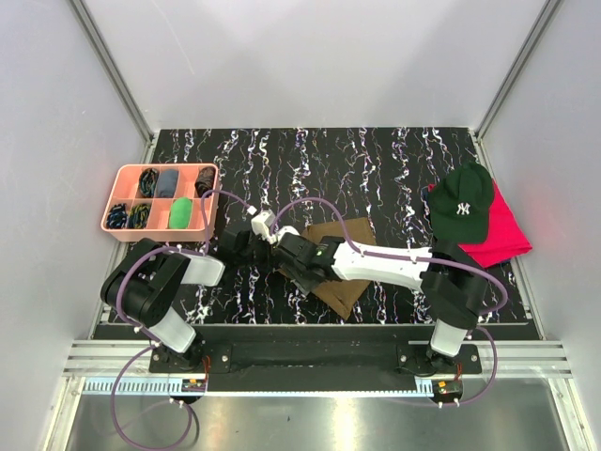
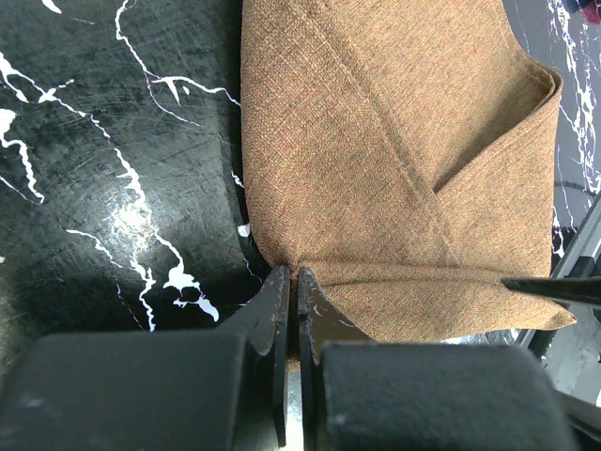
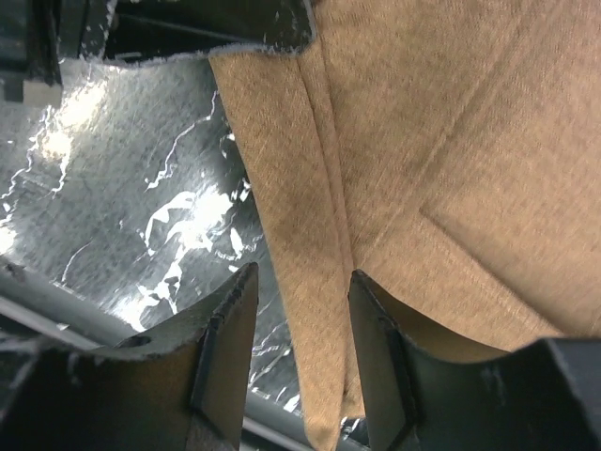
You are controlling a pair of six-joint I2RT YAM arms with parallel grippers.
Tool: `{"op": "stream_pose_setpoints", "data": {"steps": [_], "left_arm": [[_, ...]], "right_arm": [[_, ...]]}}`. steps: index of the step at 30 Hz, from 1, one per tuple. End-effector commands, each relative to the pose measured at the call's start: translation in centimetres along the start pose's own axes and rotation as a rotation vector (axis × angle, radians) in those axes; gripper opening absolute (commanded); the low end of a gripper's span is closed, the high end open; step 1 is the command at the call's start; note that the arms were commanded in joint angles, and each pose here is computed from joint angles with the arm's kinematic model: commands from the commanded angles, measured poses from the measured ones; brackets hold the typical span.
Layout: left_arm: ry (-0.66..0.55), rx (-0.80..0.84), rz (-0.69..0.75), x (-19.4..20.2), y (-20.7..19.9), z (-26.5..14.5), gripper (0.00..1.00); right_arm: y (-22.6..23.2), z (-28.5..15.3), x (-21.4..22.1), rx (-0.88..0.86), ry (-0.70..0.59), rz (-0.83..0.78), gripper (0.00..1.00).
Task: Fold the napkin, place the utensils inside, and roll it up
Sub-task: Roll the napkin with the utensil
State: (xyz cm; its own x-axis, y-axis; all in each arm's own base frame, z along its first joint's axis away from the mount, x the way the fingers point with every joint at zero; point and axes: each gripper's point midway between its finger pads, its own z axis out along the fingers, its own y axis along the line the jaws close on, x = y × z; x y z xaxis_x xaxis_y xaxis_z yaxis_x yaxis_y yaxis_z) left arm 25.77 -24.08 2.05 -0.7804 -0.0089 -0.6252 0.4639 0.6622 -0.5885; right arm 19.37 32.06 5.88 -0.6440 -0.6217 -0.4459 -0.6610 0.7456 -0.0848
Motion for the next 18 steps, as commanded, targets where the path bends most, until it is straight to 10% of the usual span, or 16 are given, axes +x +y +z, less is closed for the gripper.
{"op": "stream_pose_setpoints", "data": {"steps": [1,18], "left_arm": [[0.024,0.015,0.018,0.3,-0.2,0.3,0.00],[0.032,0.018,0.015,0.4,-0.2,0.5,0.00]], "right_arm": [[-0.4,0.4,-2.3,0.028,-0.109,-0.065,0.51],[0.4,3.4,-0.2,-0.018,-0.064,-0.104,0.51]]}}
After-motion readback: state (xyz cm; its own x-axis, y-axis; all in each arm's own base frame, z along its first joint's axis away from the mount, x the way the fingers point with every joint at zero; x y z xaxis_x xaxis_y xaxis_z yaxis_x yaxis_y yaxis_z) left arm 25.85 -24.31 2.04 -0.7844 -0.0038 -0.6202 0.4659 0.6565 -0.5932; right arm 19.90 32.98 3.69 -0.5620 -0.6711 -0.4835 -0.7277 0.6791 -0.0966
